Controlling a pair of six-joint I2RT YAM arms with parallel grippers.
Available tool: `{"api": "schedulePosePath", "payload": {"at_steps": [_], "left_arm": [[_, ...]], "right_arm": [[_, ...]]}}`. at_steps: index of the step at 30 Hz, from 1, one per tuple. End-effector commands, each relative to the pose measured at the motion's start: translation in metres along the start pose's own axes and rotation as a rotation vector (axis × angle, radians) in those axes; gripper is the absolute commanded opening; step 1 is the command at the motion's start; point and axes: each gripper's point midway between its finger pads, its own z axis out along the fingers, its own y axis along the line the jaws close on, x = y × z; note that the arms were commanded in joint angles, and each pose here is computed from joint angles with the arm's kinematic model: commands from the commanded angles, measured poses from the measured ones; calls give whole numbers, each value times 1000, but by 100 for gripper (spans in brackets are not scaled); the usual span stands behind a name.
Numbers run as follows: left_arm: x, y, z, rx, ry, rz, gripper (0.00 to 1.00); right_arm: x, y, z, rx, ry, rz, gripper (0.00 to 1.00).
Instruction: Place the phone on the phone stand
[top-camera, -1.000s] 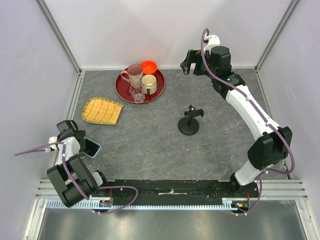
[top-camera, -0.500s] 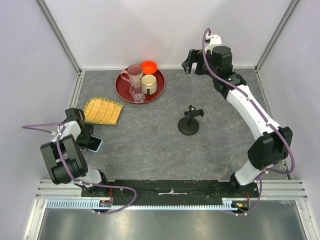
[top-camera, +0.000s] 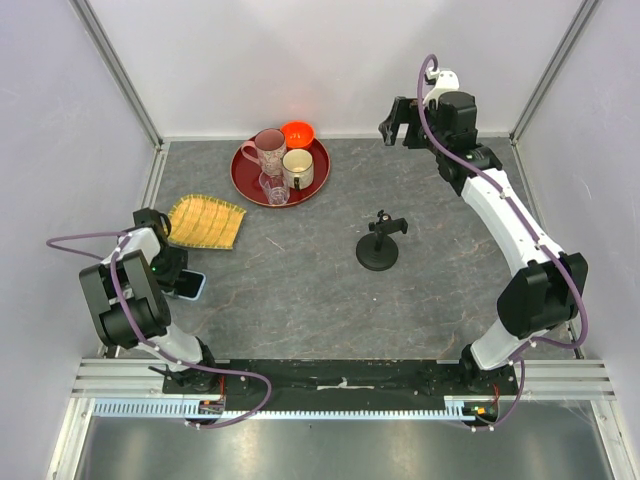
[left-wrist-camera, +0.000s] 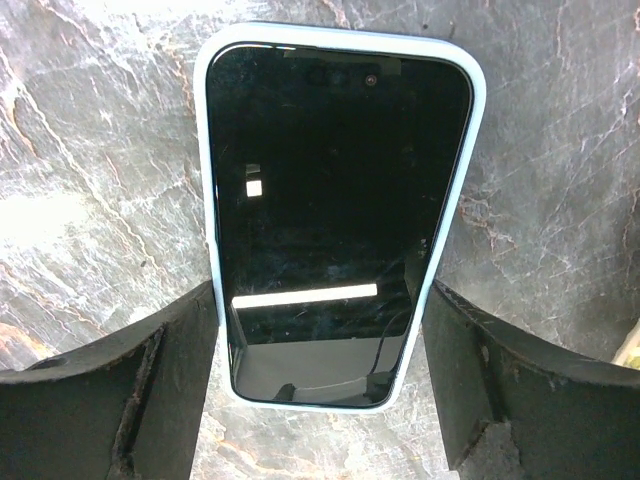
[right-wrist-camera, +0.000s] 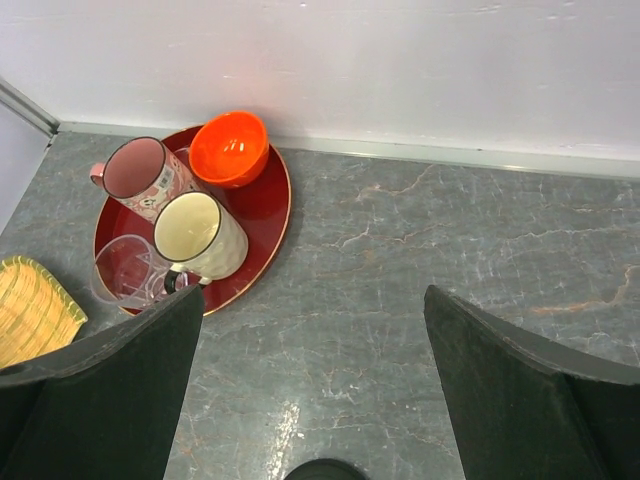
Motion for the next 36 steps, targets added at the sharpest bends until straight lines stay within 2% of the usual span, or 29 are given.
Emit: {"api": "schedulePosePath", "payload": {"at_steps": [1, 2, 3, 5, 6, 18, 19, 24, 25, 27, 29, 30, 32, 34, 36], "left_arm": [[26, 30, 9, -132, 77, -77, 56], [26, 31, 8, -131, 72, -84, 50], [25, 33, 8, -134, 63, -88, 29], [21, 33, 3, -114, 42, -96, 4], [20, 35, 1, -111, 31, -97, 2], [5, 33, -47, 80, -66, -142, 2], [-3, 24, -59, 167, -104, -139, 2], [-8, -2, -101, 433, -148, -94, 2], [-10, -7, -110, 490, -162, -65, 2], [-11, -31, -145, 707, -189, -14, 2], [4, -46, -180, 918, -188, 103, 2], [-1, -59, -203, 1028, -252, 144, 2], [17, -74, -236, 1166, -283, 259, 2], [27, -88, -269, 1280, -383, 389, 2], [55, -102, -303, 1386, -420, 528, 2]], "right_arm": [[-16, 3, -4, -19, -59, 2, 98], [-17, 2, -5, -18, -61, 3, 98], [-17, 0, -5, -14, -62, 4, 98], [-18, -2, -6, -12, -64, 4, 98], [-17, -3, -6, -8, -63, 7, 98], [-16, -3, -4, -21, -55, 17, 98], [-15, -4, -3, -21, -54, 19, 98], [-10, -2, 2, -33, -35, 23, 98], [-10, 0, 3, -46, -30, 20, 98], [-6, 1, 6, -55, -14, 21, 98], [-4, 4, 9, -70, -1, 19, 98], [-2, 5, 10, -80, 6, 18, 98], [4, 11, 14, -124, 35, 7, 98], [9, 17, 17, -160, 57, -3, 98], [19, 25, 23, -198, 100, -33, 98]]}}
